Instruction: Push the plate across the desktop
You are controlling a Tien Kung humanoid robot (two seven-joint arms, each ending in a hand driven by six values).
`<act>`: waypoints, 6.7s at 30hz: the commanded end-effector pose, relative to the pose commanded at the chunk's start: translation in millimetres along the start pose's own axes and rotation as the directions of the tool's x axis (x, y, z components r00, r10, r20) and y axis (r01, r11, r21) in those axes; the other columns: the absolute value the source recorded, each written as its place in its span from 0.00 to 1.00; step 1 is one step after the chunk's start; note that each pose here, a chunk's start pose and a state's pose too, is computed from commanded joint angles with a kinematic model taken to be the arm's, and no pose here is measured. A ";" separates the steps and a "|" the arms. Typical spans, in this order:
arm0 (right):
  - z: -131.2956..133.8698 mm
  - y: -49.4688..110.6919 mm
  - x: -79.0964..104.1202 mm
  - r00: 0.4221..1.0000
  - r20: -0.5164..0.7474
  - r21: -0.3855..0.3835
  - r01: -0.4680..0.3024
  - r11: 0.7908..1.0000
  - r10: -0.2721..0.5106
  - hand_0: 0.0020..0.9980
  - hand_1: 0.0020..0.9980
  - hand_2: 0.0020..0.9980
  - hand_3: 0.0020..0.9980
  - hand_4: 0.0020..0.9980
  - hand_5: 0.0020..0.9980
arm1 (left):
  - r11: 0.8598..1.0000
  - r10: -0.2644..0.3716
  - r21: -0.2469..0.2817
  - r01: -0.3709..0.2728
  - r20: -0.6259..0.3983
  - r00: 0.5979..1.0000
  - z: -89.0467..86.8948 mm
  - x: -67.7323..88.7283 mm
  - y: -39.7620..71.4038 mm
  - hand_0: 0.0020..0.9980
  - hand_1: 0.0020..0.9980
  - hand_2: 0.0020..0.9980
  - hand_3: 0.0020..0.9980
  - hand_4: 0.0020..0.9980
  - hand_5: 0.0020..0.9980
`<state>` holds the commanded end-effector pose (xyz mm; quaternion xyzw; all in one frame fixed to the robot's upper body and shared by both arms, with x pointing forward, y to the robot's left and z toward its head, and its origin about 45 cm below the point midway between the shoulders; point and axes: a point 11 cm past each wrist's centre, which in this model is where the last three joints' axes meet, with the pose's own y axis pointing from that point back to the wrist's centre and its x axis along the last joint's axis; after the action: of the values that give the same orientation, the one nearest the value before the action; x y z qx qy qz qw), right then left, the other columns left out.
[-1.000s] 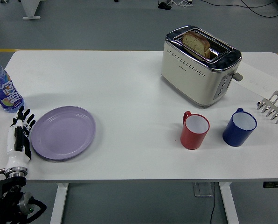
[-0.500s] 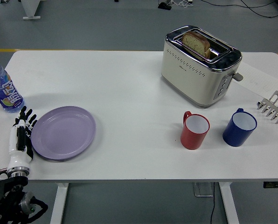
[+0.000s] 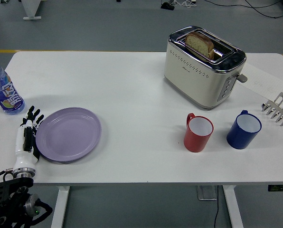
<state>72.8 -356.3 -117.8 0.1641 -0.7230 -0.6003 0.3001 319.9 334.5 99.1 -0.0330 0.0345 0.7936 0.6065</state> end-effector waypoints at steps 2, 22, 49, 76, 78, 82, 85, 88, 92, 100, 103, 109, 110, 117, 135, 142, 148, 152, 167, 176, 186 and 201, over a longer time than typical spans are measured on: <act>-0.4 0.0 0.0 1.000 0.000 0.001 0.000 1.000 0.000 0.55 0.45 0.60 0.58 0.30 0.50 | 1.000 -0.011 0.004 0.011 0.001 1.000 -1.0 -3.2 0.4 0.87 0.90 0.95 0.94 0.54 1.00; -8.0 2.1 -2.0 1.000 -0.020 0.014 -0.002 1.000 0.002 0.55 0.45 0.60 0.58 0.30 0.50 | 0.992 -0.123 0.013 0.124 -0.040 0.992 0.2 -49.8 -5.2 0.87 0.90 0.95 0.94 0.54 1.00; -11.4 2.8 -0.7 1.000 -0.021 0.018 -0.009 1.000 0.010 0.55 0.45 0.60 0.59 0.31 0.50 | 0.964 -0.263 0.037 0.265 -0.041 0.964 -5.4 -97.8 2.2 0.87 0.90 0.95 0.94 0.53 1.00; -5.3 0.6 4.8 1.000 -0.019 0.003 -0.022 1.000 0.022 0.55 0.45 0.60 0.59 0.31 0.50 | 0.908 -0.406 0.058 0.414 -0.111 0.907 -8.0 -148.4 34.7 0.87 0.90 0.95 0.93 0.53 1.00; -5.2 0.5 4.7 1.000 -0.021 0.004 -0.021 1.000 0.021 0.55 0.45 0.60 0.59 0.31 0.50 | 0.904 -0.415 0.060 0.423 -0.116 0.903 -8.5 -151.9 36.7 0.87 0.90 0.95 0.93 0.53 1.00; -6.3 0.8 3.8 1.000 -0.021 0.008 -0.017 1.000 0.018 0.55 0.45 0.60 0.59 0.31 0.50 | 0.895 -0.432 0.062 0.442 -0.126 0.893 -8.5 -158.1 40.3 0.87 0.90 0.94 0.93 0.53 1.00; -6.7 0.9 3.2 1.000 -0.021 0.009 -0.016 1.000 0.016 0.55 0.45 0.60 0.59 0.31 0.50 | 0.891 -0.440 0.061 0.449 -0.127 0.889 -8.0 -160.8 41.3 0.87 0.90 0.94 0.93 0.53 1.00; -8.0 1.4 1.7 1.000 -0.022 0.013 -0.012 1.000 0.012 0.55 0.45 0.59 0.59 0.31 0.50 | 0.886 -0.451 0.055 0.460 -0.126 0.883 -5.7 -165.0 41.3 0.87 0.90 0.94 0.93 0.52 1.00; -9.5 2.0 0.0 1.000 -0.021 0.017 -0.008 1.000 0.008 0.55 0.45 0.59 0.59 0.31 0.50 | 0.886 -0.453 0.043 0.461 -0.126 0.882 -1.4 -166.8 38.0 0.87 0.89 0.94 0.92 0.52 1.00; -10.6 2.6 -1.6 1.000 -0.024 0.019 -0.005 1.000 0.005 0.55 0.45 0.59 0.59 0.31 0.50 | 0.913 -0.405 0.005 0.408 -0.118 0.907 12.5 -155.4 21.0 0.86 0.89 0.94 0.92 0.52 1.00; -10.5 2.6 -1.8 1.000 -0.023 0.019 -0.004 1.000 0.005 0.55 0.45 0.59 0.59 0.31 0.50 | 0.924 -0.380 -0.003 0.382 -0.111 0.918 18.6 -148.4 13.2 0.86 0.89 0.94 0.92 0.52 1.00; -11.5 2.8 -1.9 1.000 -0.022 0.021 -0.003 1.000 0.004 0.55 0.45 0.59 0.59 0.31 0.50 | 0.937 -0.343 0.021 0.347 -0.115 0.932 25.1 -134.0 3.1 0.82 0.84 0.87 0.83 0.52 1.00; -11.5 2.8 -1.9 1.000 -0.020 0.022 -0.003 1.000 0.003 0.55 0.45 0.59 0.59 0.31 0.50 | 0.940 -0.336 0.028 0.341 -0.107 0.936 26.4 -127.7 0.4 0.80 0.78 0.78 0.73 0.52 1.00; -13.4 3.2 -2.2 1.000 -0.014 0.025 -0.002 1.000 0.002 0.55 0.45 0.59 0.59 0.31 0.50 | 0.946 -0.303 0.094 0.311 -0.088 0.949 34.2 -85.7 -17.6 0.65 0.69 0.69 0.70 0.52 1.00; -4.6 0.0 4.6 1.000 0.010 0.006 -0.011 1.000 0.011 0.55 0.45 0.60 0.58 0.31 0.50 | 0.944 -0.290 0.168 0.284 0.009 0.957 59.0 2.5 -21.4 0.65 0.71 0.69 0.67 0.54 1.00; -1.9 -1.0 7.2 1.000 0.011 -0.001 -0.017 1.000 0.017 0.55 0.45 0.60 0.58 0.31 0.50 | 0.942 -0.274 0.205 0.266 0.012 0.962 59.9 21.8 -20.2 0.68 0.72 0.70 0.68 0.54 1.00; -0.4 -1.8 9.3 1.000 0.015 -0.003 -0.020 1.000 0.020 0.55 0.45 0.60 0.58 0.31 0.50 | 0.956 -0.225 0.194 0.221 0.000 0.974 61.0 33.9 -20.9 0.70 0.72 0.70 0.68 0.54 1.00; -0.3 -1.9 9.3 1.000 0.019 -0.002 -0.019 1.000 0.019 0.55 0.45 0.60 0.58 0.31 0.50 | 0.963 -0.199 0.183 0.197 -0.006 0.980 62.1 39.9 -22.6 0.70 0.72 0.70 0.68 0.54 1.00; -1.4 -1.8 9.2 1.000 0.025 0.000 -0.018 1.000 0.018 0.55 0.45 0.60 0.58 0.31 0.50 | 0.989 -0.101 0.106 0.103 -0.026 0.995 86.4 72.8 -29.0 0.70 0.72 0.70 0.68 0.56 1.00; -3.1 -1.5 8.8 0.999 0.030 0.005 -0.017 1.000 0.017 0.55 0.45 0.59 0.58 0.31 0.50 | 0.993 -0.086 0.085 0.087 -0.025 0.996 94.0 80.7 -27.8 0.71 0.72 0.70 0.68 0.57 1.00; 0.0 -2.3 10.5 0.999 0.032 -0.003 -0.021 1.000 0.022 0.55 0.45 0.59 0.58 0.31 0.50 | 0.994 -0.069 0.084 0.071 -0.027 0.997 92.9 85.9 -25.1 0.71 0.72 0.70 0.68 0.57 1.00; -2.7 -2.0 11.3 0.999 0.039 0.002 -0.023 1.000 0.023 0.55 0.45 0.60 0.58 0.31 0.50 | 0.995 -0.057 0.078 0.060 -0.033 0.998 94.5 88.9 -26.2 0.71 0.72 0.70 0.67 0.57 1.00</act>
<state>65.6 -365.5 -116.8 0.1442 -0.7313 -0.5991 0.2924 320.9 435.7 184.4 -0.0221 0.0742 0.7729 0.6297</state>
